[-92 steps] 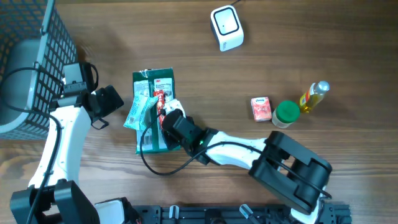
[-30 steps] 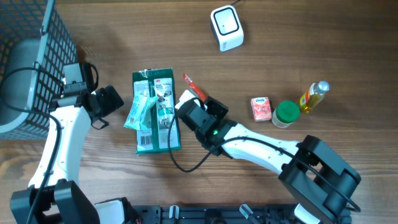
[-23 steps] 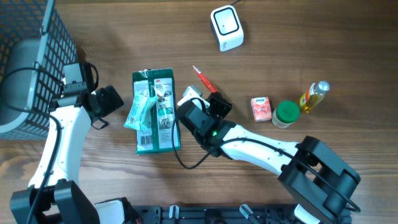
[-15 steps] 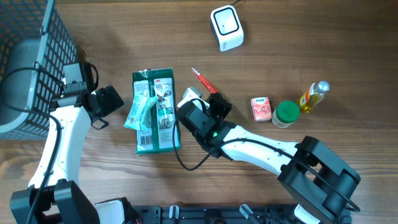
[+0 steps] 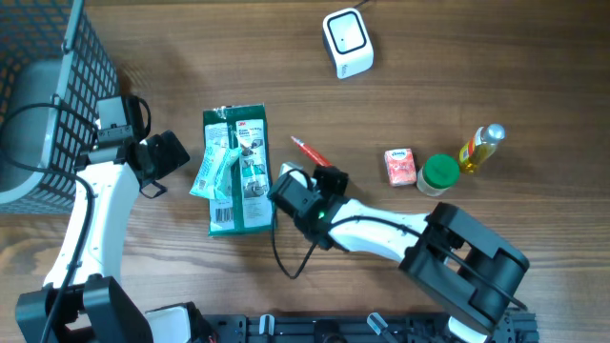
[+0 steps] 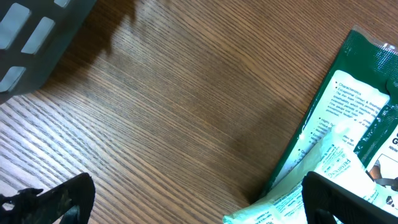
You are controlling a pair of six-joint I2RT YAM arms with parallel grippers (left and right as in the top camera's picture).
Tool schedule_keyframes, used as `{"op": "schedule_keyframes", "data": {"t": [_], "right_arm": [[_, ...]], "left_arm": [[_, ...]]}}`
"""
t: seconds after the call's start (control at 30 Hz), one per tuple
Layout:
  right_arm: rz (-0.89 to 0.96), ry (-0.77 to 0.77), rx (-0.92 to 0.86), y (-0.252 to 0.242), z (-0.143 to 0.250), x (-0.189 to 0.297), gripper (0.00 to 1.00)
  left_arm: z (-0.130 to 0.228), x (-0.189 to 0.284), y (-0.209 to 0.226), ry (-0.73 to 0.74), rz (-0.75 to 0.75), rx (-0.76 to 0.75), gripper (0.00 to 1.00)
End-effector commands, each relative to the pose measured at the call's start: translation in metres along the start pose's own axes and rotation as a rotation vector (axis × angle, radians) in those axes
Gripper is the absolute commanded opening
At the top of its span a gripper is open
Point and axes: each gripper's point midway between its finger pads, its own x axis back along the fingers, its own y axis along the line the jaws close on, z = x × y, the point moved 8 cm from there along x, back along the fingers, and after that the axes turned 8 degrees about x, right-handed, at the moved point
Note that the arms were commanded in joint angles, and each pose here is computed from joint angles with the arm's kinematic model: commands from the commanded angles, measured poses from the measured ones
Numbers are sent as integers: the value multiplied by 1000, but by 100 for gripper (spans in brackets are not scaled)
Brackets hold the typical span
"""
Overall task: Scan the item barcode
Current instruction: 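Lift the red Nescafe stick and carry it right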
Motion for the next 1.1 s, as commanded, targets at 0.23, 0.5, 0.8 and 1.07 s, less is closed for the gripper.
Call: {"op": "schedule_keyframes", "data": {"t": [0.23,0.5,0.8,1.07], "right_arm": [[-50,-44,105,24,-9,14,47],[-202,-215,-357,-29,-8,48,62],[-524,-244,-754,-50,26,33,44],[-611,-191,-667,-15,17,-3,41]], "left_arm": [[-5,6,-1,-23,14,6,100],[-5,6,-1,-23,14,6,100],[-5,6,-1,-23,14,6,100],[-5,6,-1,-23,14,6,100]]}}
